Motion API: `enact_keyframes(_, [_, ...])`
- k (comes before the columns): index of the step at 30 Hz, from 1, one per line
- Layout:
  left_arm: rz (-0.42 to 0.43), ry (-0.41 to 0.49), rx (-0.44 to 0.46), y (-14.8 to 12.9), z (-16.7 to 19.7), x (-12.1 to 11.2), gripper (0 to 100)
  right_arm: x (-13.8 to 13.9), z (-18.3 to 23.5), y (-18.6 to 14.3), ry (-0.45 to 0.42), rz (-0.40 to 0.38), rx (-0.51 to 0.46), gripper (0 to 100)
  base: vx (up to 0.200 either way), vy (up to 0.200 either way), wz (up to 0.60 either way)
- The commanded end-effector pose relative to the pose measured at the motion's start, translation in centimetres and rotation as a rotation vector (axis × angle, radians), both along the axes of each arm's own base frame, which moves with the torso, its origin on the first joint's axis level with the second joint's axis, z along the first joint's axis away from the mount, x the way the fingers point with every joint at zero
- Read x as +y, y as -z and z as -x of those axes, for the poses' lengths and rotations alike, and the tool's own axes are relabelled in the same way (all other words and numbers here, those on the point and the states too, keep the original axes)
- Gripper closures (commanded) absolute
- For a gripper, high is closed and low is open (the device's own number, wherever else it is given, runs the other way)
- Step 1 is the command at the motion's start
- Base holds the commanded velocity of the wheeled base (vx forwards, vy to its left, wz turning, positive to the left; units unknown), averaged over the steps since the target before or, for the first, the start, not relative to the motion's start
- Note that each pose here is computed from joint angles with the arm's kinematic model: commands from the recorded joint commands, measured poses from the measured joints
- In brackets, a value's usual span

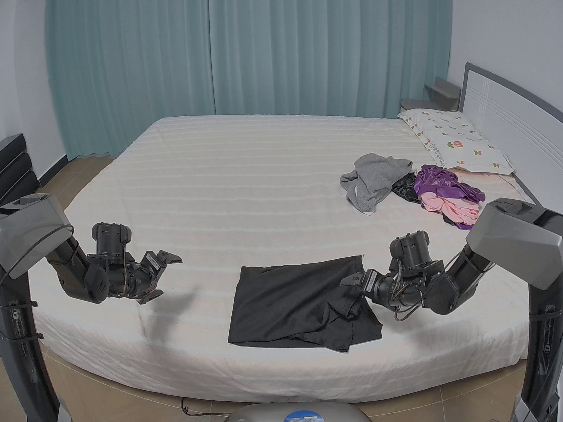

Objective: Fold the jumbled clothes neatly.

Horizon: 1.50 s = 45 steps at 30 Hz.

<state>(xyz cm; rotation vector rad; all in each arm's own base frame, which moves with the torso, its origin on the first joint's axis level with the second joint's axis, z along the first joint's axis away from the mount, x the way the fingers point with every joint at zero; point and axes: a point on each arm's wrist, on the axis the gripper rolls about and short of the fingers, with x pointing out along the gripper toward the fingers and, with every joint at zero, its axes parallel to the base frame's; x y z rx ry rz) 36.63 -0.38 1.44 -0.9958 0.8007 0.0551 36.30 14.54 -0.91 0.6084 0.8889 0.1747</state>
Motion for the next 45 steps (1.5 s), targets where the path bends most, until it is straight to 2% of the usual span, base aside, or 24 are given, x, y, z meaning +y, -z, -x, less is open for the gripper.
enact_keyframes(1, [0.002, -0.004, 0.000, 0.0, 0.0, 0.1, 0, 1.7, 2.9, -0.7, -0.015, -0.051, 0.029, 0, 0.000, 0.000, 0.00])
enact_keyframes(11, [0.002, -0.004, 0.000, 0.0, 0.0, 0.1, 0, 2.3, 2.3, 0.6, 0.012, -0.058, 0.064, 0, 0.000, 0.000, 0.00])
enact_keyframes(16, [0.003, -0.002, 0.000, 0.0, 0.0, 0.1, 0, 3.2, 1.1, 1.6, 0.049, -0.021, 0.038, 0, 0.000, 0.000, 0.00])
enact_keyframes(17, [0.004, -0.005, -0.001, -0.1, 0.0, 0.1, 0, 3.2, 1.1, 1.5, 0.049, -0.019, 0.041, 100, 0.000, 0.000, 0.00])
enact_keyframes(27, [0.004, -0.005, -0.001, -0.1, 0.0, 0.1, 0, 2.2, 2.4, -0.2, 0.085, -0.038, 0.049, 100, 0.000, 0.000, 0.00])
enact_keyframes(36, [0.004, -0.005, -0.001, -0.1, 0.0, 0.1, 0, -0.5, 3.9, -1.1, 0.122, -0.031, 0.078, 100, 0.000, 0.000, 0.00])
enact_keyframes(40, [0.005, -0.006, 0.001, 0.0, 0.0, 0.1, 0, -2.2, 4.2, -0.5, 0.058, 0.023, 0.080, 100, 0.000, 0.000, 0.00])
enact_keyframes(45, [0.005, -0.006, -0.001, -0.1, 0.0, 0.1, 0, -2.5, 4.2, 0.0, 0.013, 0.048, 0.081, 100, 0.000, 0.000, 0.00])
